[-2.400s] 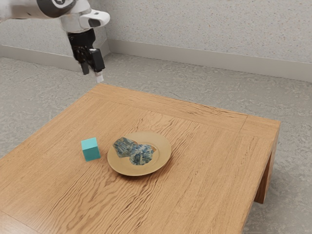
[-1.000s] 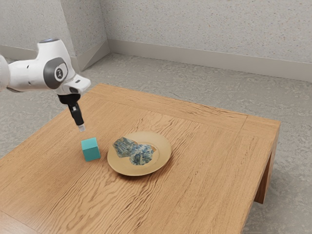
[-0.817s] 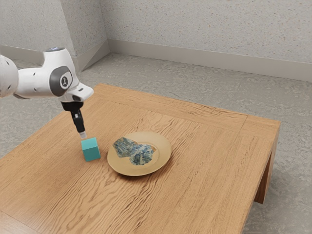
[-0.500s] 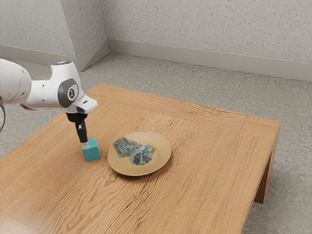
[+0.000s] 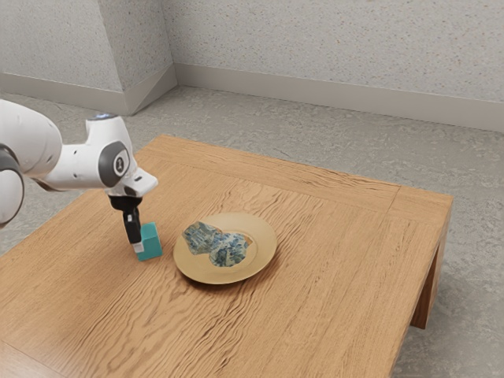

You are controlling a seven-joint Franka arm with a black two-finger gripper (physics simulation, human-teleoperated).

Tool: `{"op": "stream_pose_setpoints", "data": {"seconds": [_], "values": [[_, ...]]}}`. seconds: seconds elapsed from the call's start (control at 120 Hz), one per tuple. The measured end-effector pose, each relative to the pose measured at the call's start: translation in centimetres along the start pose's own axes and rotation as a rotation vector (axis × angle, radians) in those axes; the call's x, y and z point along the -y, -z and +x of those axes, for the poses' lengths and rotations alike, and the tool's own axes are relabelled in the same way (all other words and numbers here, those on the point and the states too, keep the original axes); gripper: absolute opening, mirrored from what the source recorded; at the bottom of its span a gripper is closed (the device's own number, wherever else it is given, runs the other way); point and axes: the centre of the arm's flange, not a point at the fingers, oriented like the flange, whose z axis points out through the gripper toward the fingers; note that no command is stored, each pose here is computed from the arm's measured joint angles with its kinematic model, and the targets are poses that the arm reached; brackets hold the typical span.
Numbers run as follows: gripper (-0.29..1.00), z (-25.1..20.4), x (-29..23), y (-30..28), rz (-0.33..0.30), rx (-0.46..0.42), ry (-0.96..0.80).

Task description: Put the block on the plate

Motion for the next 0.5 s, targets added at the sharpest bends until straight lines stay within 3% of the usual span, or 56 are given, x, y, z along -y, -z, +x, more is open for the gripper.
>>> {"op": "stream_pose_setpoints", "data": {"seconds": [0.225,0.5], "values": [[0.45,-0.2,0.2,0.1,0.003,-0.005,-0.014],[0.38,-0.6,0.4,1.3,0.018,-0.018,-0.023]]}}
